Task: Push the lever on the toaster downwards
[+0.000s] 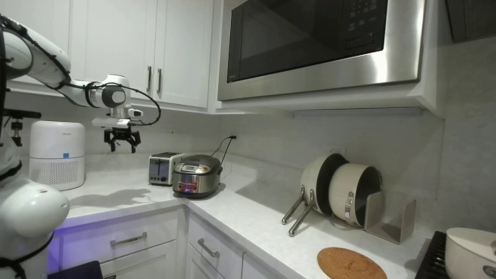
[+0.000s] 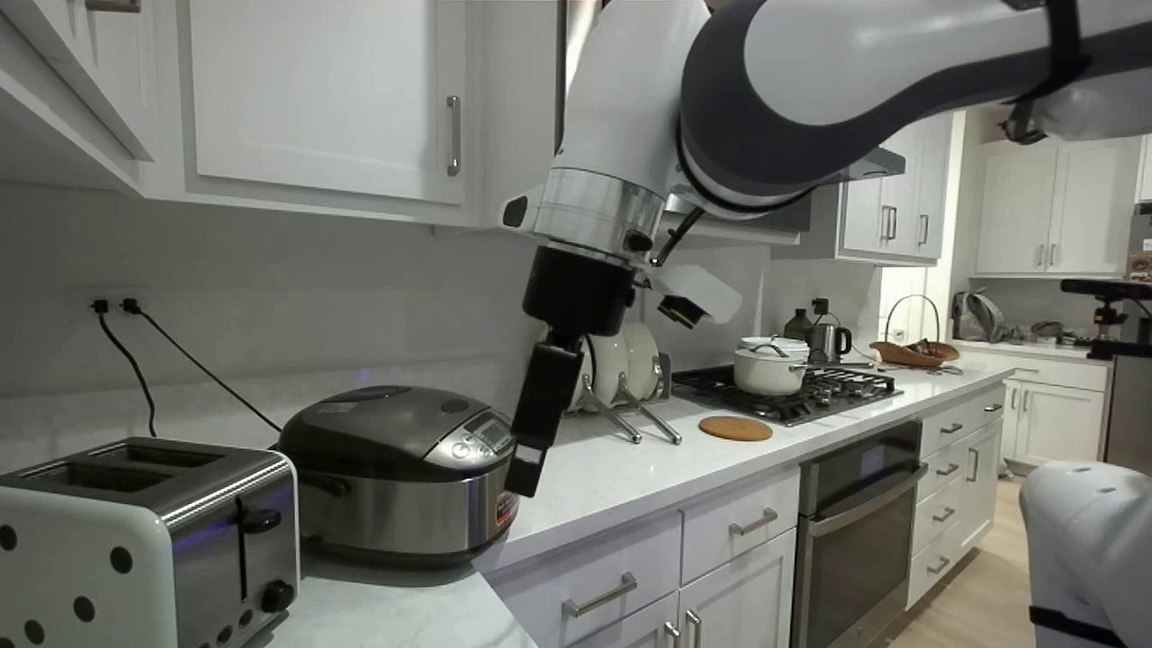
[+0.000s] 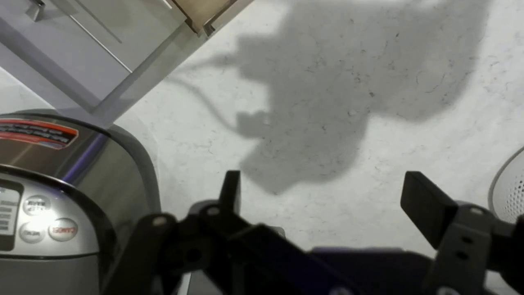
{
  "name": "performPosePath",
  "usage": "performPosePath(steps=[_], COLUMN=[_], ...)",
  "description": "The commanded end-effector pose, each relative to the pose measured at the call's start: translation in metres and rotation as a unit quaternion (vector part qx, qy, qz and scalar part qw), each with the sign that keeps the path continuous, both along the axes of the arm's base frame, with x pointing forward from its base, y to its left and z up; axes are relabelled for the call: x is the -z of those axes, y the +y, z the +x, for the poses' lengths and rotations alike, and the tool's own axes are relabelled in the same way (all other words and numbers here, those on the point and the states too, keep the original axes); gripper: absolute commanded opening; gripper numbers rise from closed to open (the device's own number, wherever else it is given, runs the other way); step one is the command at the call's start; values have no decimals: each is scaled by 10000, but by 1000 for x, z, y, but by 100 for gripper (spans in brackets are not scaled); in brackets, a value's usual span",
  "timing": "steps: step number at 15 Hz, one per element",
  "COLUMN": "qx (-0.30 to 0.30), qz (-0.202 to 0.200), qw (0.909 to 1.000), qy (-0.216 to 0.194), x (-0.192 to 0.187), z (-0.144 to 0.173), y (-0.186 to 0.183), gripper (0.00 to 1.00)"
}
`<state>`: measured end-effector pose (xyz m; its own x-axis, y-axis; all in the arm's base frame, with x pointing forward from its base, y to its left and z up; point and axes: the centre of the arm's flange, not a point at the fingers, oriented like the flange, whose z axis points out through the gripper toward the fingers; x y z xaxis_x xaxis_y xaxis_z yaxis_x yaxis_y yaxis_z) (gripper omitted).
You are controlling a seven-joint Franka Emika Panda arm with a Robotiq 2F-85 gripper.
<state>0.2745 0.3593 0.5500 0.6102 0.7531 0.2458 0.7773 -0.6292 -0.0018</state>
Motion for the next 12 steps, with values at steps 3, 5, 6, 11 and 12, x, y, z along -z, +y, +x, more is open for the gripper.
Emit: performPosePath(steps=[3,5,6,11,12], qx=[-209,-259,-288,-357,-379], qz=[142,180,207,250,250], qw=[9997,9995,9994,9990,9988], qy=[74,54,43,-126,-169], x=[-22,-24,-24,-15,-13], z=[31,38,41,58,62], y=[33,44,49,79,86], gripper=[100,100,100,100,100])
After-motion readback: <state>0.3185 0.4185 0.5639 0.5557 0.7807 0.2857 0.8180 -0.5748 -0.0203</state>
